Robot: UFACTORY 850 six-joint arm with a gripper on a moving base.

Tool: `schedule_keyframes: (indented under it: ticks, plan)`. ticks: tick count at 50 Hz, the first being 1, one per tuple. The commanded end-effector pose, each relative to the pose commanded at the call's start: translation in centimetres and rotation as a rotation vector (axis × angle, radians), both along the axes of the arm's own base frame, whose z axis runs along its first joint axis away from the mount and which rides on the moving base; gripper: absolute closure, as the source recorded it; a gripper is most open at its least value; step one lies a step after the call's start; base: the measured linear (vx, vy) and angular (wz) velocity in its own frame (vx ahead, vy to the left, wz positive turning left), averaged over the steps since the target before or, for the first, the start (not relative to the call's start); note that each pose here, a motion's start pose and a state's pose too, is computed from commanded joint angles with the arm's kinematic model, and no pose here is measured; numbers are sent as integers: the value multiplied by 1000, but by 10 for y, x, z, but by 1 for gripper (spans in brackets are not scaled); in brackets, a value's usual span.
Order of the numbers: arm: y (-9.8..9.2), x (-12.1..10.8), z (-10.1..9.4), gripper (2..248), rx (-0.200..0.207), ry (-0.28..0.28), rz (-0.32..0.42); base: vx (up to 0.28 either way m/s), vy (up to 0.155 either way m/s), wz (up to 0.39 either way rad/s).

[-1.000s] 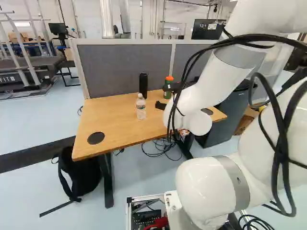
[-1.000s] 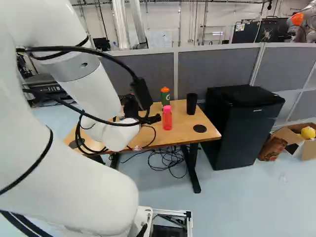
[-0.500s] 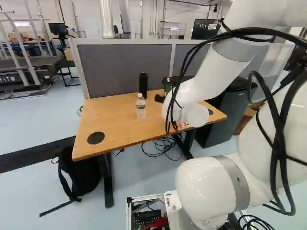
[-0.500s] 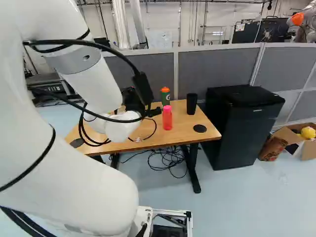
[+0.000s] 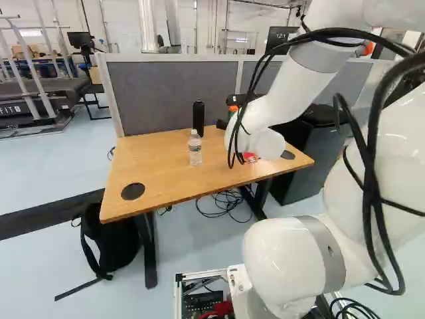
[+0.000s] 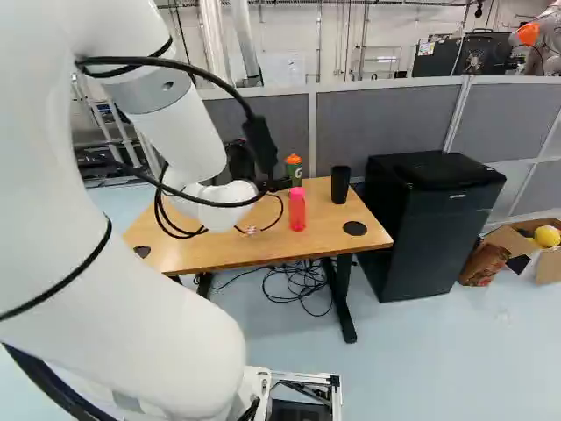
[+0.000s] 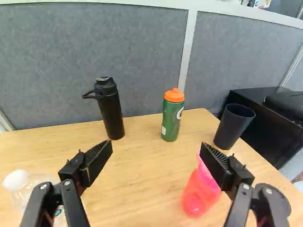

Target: Pick up the green bottle from the table

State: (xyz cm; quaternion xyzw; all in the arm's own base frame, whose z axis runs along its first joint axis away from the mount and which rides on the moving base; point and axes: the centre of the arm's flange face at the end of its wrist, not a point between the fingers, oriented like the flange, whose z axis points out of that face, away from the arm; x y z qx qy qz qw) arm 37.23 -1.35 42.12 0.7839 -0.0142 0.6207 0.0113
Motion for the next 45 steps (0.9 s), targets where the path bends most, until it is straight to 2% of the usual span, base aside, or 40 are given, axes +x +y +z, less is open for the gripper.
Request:
schedule_keyframes:
  ticks: [19, 45]
  plan:
    - [-11, 35, 14, 3, 1, 26, -23, 0, 0, 0]
    - [-26, 82, 31, 3, 6, 98, -51, 0, 0, 0]
